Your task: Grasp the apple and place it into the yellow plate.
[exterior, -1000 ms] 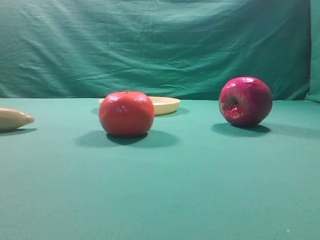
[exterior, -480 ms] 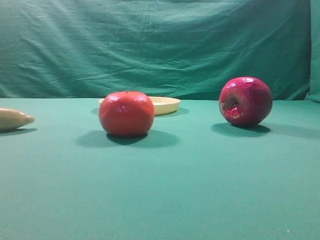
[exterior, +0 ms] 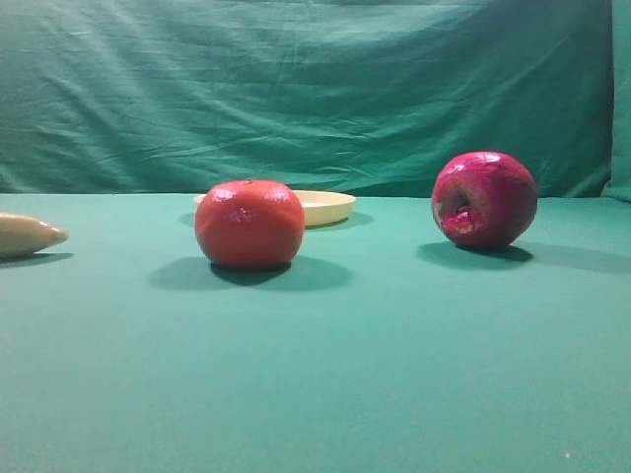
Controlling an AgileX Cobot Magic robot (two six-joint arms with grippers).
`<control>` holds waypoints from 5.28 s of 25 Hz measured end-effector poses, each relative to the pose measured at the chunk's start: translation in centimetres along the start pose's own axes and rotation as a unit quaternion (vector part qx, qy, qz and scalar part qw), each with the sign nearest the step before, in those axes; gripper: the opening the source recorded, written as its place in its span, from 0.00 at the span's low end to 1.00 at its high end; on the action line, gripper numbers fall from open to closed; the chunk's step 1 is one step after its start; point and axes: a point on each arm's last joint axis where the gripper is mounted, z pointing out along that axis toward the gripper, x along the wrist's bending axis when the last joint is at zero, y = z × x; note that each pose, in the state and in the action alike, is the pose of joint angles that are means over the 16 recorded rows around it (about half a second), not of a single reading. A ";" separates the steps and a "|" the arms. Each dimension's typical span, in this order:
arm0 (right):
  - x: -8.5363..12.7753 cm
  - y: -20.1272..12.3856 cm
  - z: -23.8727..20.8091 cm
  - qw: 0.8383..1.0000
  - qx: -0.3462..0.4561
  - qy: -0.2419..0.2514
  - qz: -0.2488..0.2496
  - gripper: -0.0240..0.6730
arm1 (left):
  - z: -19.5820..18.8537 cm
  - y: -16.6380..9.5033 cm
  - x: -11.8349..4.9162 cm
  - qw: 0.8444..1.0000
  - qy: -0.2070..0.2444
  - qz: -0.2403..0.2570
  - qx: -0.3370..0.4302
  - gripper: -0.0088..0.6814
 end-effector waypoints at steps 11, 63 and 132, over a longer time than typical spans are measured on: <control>-0.3 0.8 0.0 0.997 -0.043 -0.018 -0.058 0.03 | 0.0 0.0 0.0 1.000 0.000 0.000 0.000 0.24; 5.9 18.9 21.1 0.922 0.352 0.099 -0.126 0.45 | 0.0 0.0 0.0 1.000 0.000 0.000 0.000 0.24; 12.1 32.2 25.9 0.971 0.151 0.138 -0.122 0.34 | 0.0 0.0 0.0 1.000 0.000 0.000 0.000 0.24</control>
